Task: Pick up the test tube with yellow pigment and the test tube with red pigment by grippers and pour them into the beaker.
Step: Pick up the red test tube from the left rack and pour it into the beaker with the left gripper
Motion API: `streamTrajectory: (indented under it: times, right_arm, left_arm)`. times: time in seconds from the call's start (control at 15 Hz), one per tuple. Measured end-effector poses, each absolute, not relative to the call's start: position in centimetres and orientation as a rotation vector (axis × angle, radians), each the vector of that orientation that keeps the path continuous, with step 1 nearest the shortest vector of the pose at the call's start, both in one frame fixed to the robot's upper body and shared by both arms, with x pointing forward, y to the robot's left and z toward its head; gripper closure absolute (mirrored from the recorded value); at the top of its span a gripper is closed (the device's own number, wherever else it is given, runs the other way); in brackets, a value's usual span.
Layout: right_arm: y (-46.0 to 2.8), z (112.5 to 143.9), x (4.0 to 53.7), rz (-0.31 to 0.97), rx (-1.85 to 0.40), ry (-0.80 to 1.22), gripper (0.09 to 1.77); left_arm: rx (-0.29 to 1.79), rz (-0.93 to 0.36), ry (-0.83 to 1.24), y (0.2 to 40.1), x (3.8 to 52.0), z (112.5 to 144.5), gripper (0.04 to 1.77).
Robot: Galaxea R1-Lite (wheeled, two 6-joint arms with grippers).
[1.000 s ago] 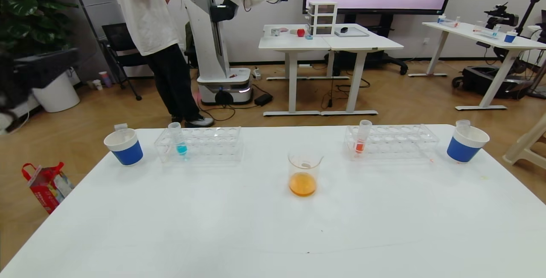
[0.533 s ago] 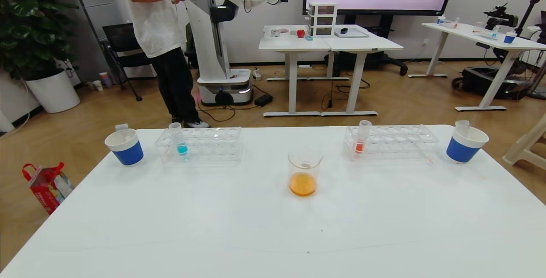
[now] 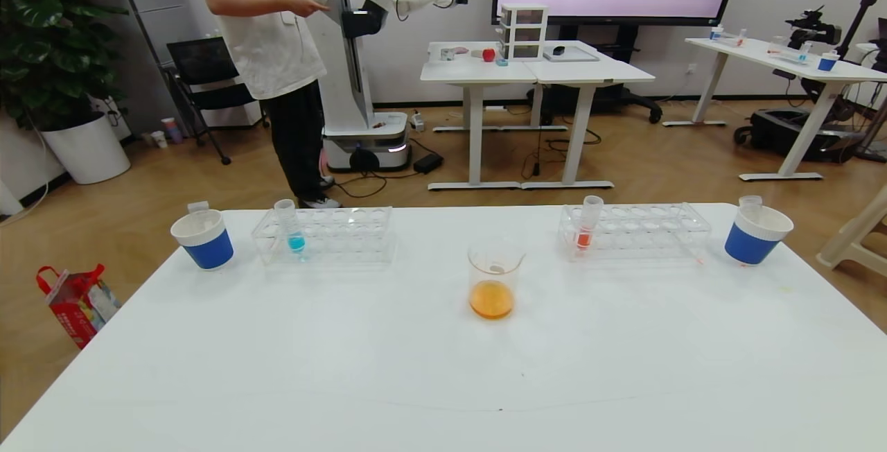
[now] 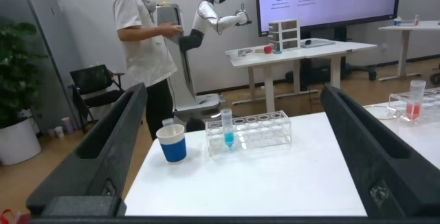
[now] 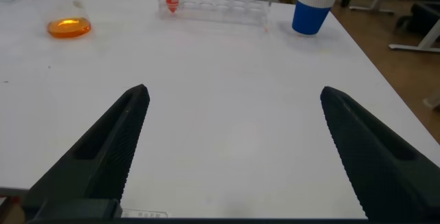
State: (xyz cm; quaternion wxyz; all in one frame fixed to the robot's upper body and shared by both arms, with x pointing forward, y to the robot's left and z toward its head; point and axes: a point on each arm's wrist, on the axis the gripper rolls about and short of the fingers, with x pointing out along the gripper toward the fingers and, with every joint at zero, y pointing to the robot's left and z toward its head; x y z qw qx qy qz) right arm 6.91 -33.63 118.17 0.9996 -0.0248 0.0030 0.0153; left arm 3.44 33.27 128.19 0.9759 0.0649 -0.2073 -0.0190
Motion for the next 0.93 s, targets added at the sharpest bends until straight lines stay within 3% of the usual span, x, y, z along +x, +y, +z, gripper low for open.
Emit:
streamTrajectory:
  times: [0.2, 0.33, 0.93]
  right_arm:
    - [-33.6, 118.2, 6.9, 0.031, -0.050, 0.006, 0.12]
    - [-33.6, 118.2, 6.9, 0.031, -0.050, 0.006, 0.12]
    - [-33.6, 118.2, 6.9, 0.030, -0.050, 0.006, 0.12]
  left_arm:
    - [0.121, -0.047, -0.297, 33.2, 5.8, 122.9, 0.06]
    - [0.086, -0.054, -0.061, 33.3, 6.7, 119.2, 0.06]
    - [0.051, -0.027, 0.003, 33.3, 6.9, 118.2, 0.06]
